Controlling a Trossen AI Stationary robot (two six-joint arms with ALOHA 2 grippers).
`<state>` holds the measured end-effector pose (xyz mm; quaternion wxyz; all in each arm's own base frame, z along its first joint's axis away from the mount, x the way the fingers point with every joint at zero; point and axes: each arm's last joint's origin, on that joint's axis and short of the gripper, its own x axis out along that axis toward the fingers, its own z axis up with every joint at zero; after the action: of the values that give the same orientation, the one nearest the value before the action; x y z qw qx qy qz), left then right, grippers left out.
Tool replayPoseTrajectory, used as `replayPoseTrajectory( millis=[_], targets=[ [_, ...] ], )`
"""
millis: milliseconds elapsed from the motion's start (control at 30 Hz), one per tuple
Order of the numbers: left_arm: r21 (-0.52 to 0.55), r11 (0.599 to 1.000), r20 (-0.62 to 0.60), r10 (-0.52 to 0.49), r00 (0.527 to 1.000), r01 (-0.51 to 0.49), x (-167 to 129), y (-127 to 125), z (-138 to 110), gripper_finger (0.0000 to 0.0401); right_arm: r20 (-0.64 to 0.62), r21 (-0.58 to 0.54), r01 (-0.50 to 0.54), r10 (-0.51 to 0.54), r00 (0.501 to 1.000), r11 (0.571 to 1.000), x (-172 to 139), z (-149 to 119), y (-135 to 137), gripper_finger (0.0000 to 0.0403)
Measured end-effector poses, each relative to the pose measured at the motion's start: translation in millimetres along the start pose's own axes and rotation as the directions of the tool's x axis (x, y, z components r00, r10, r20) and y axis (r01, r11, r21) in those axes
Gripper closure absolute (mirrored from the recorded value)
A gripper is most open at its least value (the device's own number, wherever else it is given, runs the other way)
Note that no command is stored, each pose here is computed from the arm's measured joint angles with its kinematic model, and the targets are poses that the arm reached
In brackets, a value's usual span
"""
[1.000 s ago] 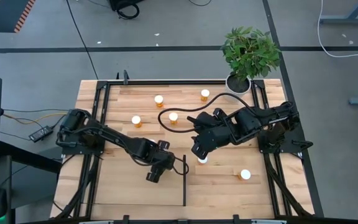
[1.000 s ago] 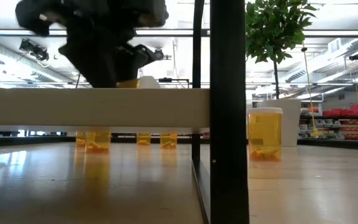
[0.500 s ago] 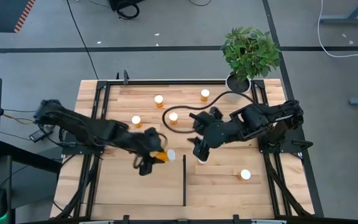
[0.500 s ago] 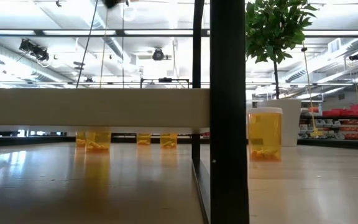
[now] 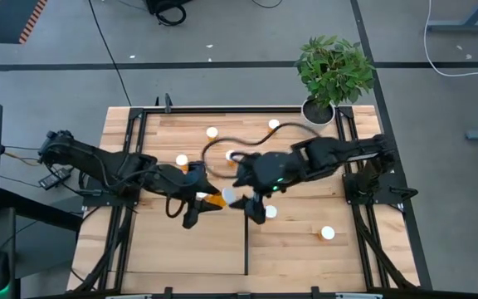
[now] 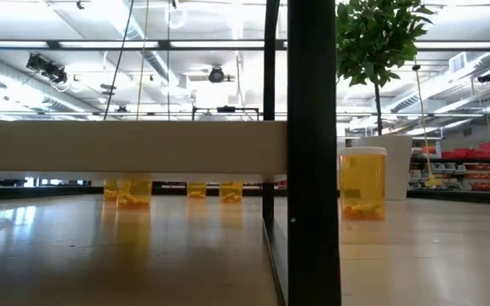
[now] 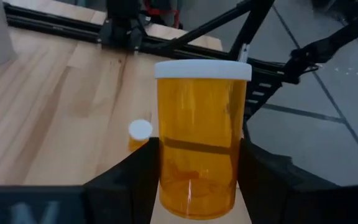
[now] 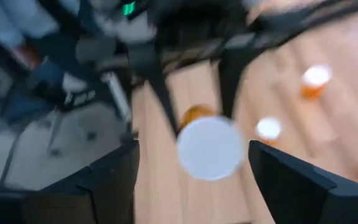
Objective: Pick and place medicine bottles onto shelf by color
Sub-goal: Put the orange pill bottle on the shelf
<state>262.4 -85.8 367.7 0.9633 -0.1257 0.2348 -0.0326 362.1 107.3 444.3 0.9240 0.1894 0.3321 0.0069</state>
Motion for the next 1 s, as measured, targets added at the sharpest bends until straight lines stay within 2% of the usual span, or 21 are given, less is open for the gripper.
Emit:
replayPoseTrajectory(
  millis=[67, 533, 767, 1000],
  targets=[
    [0.003, 1.0, 0.024, 0.001, 1.0, -0.002, 0, 0, 2, 0.0205, -0.05, 0.006, 0.005, -0.005, 0.999, 1.0, 10, -3, -2, 0.0091],
    [0.019, 0.999, 0.031, 0.034, 0.999, -0.035, 0, 1, 2, 0.0205, -0.055, 0.033, 0.072, -0.07, 0.996, 0.997, 12, 0, -15, 0.0091],
    [0.017, 0.999, 0.046, 0.028, 0.999, -0.029, -1, 1, 4, 0.0205, -0.027, 0.069, 0.116, -0.114, 0.993, 0.991, -1, 1, -18, 0.0091],
    [0.016, 0.999, 0.061, 0.029, 0.998, -0.03, -1, 0, 5, 0.0203, -0.018, 0.081, 0.095, -0.094, 0.995, 0.992, -4, 3, -17, 0.0091]
  ],
)
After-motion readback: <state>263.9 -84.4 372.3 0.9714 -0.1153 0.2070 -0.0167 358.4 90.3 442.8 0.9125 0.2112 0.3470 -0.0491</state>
